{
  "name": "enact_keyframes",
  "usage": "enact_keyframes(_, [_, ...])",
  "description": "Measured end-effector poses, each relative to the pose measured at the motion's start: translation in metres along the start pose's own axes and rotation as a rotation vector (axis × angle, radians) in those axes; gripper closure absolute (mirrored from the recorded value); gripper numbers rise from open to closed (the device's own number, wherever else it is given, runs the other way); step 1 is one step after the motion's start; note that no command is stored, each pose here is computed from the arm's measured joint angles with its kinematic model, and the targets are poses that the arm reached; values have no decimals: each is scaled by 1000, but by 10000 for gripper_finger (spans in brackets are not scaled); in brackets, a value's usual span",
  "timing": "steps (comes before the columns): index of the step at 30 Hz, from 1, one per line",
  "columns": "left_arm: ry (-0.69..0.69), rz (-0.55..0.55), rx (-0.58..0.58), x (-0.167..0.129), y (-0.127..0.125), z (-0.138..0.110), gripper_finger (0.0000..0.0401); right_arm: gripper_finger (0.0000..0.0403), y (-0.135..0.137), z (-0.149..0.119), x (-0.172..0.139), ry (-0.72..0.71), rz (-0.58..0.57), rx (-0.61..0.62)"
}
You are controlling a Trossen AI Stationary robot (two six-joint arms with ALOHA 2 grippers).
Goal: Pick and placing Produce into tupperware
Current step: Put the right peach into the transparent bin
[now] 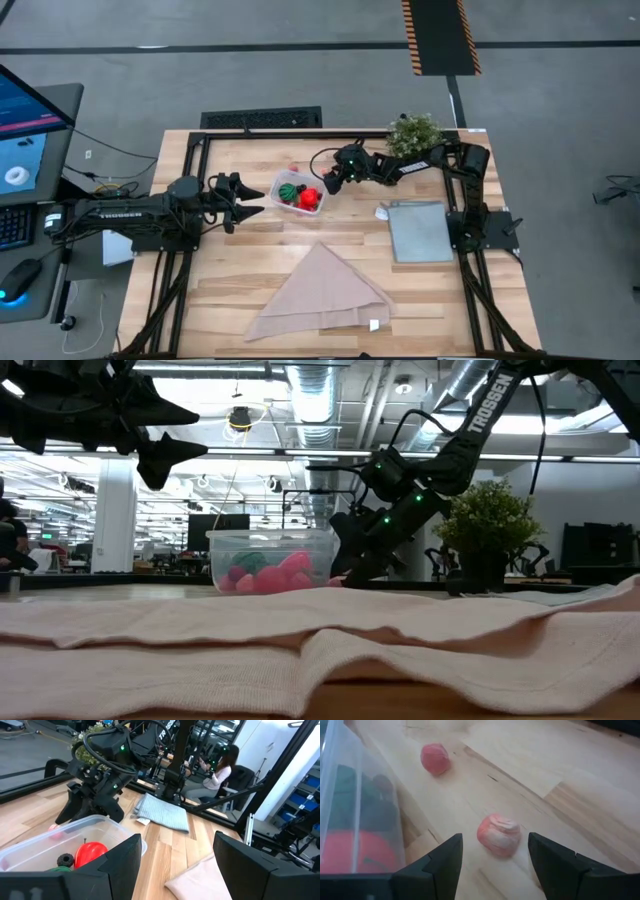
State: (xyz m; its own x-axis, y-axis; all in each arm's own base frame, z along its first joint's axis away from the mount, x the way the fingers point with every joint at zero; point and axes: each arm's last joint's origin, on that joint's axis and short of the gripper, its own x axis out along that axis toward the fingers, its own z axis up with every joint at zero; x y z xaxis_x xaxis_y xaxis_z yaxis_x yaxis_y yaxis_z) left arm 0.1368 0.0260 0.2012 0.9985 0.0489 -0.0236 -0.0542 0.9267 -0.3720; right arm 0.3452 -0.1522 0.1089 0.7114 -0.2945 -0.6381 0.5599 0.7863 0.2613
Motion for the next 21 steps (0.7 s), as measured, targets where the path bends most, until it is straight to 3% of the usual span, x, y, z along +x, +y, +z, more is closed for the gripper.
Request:
enact_keyframes(17, [1, -6, -15, 0, 0, 0, 165, 156, 3, 13, 8, 123, -35, 7])
enact_keyframes(21, [6, -13, -15, 0, -2, -1, 165, 186, 4, 13, 8, 120, -36, 18])
